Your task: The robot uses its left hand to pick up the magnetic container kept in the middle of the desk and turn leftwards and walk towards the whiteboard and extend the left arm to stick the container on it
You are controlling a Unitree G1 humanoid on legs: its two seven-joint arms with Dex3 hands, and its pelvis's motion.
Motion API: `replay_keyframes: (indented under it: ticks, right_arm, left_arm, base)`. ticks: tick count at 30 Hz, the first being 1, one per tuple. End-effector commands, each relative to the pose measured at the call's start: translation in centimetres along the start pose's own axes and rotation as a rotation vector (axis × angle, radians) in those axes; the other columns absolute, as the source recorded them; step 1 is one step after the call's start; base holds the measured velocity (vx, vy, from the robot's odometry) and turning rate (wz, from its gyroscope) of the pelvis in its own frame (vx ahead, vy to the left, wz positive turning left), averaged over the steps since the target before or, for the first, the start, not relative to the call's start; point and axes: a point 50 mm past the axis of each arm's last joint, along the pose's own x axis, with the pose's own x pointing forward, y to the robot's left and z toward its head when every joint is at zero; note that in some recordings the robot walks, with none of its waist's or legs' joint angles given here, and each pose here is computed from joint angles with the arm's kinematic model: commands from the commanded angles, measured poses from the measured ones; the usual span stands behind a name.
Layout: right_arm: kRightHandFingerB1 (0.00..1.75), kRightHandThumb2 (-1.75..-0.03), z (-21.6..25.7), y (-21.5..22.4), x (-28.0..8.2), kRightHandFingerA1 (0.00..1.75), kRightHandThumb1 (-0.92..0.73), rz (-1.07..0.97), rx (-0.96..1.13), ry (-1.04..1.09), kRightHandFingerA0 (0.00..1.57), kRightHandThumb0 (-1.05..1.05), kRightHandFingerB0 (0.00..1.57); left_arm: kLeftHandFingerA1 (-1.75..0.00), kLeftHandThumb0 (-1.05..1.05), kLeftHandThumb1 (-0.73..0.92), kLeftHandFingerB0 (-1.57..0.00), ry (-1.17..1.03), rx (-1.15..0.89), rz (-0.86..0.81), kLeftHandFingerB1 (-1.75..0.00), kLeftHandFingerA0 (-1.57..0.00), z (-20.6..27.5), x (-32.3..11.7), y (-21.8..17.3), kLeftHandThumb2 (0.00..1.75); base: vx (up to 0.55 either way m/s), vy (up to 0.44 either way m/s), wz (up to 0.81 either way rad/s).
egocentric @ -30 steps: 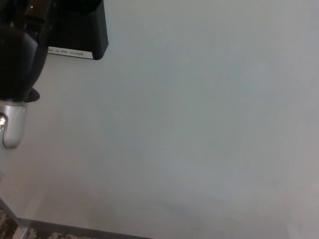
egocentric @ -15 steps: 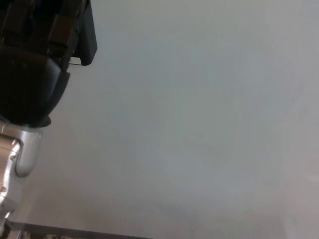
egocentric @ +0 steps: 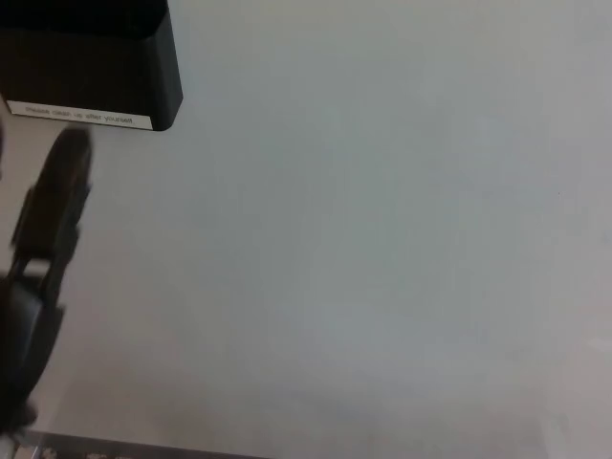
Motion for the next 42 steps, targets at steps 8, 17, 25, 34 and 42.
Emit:
replay_keyframes:
  ticks: [8,17,25,34,42]
  right_arm:
    - [0.51,-0.64,0.9,-0.3,0.9,0.78,-0.81,-0.011,-0.034,-0.033,1.0,-0.5,0.8]
    - [0.52,-0.64,1.6,-0.5,1.3,0.82,-0.8,-0.02,0.001,-0.057,0.96,-0.53,0.79]
    - [0.5,-0.64,1.9,-0.5,1.9,0.78,-0.81,-0.013,0.002,-0.037,0.95,-0.54,0.76]
    - [0.43,-0.61,2.0,-0.1,2.4,0.63,-0.72,0.037,-0.032,0.005,0.76,-0.52,0.61]
    - [0.42,-0.79,3.1,0.1,2.9,0.49,-0.67,0.015,-0.016,-0.04,0.8,0.02,0.56]
  left_arm:
    - [-0.35,-0.58,0.49,-0.04,0.55,0.188,-0.497,-0.33,0.0,-7.0,-27.1,2.1,0.76]
    - [-0.51,-0.57,0.62,-0.05,0.67,0.03,-0.782,-0.28,-0.01,-6.9,-27.7,-2.9,0.59]
    - [-0.65,-0.31,0.61,-0.74,0.865,-0.224,-0.926,-0.51,-0.99,-6.7,-26.6,-11.3,0.58]
    - [-0.59,-0.21,0.71,-0.74,0.892,-0.282,-0.953,-0.47,-0.93,-6.1,-28.4,-11.1,0.62]
    - [-0.64,-0.09,0.63,-0.98,0.868,-0.37,-0.974,-0.53,-1.22,-6.0,-28.3,-11.1,0.77]
  base:
    - [0.0,0.0,0.0]
    - [0.0,0.0,0.0]
    - [0.0,0.0,0.0]
    - [0.0,0.0,0.0]
    - [0.0,0.0,0.0]
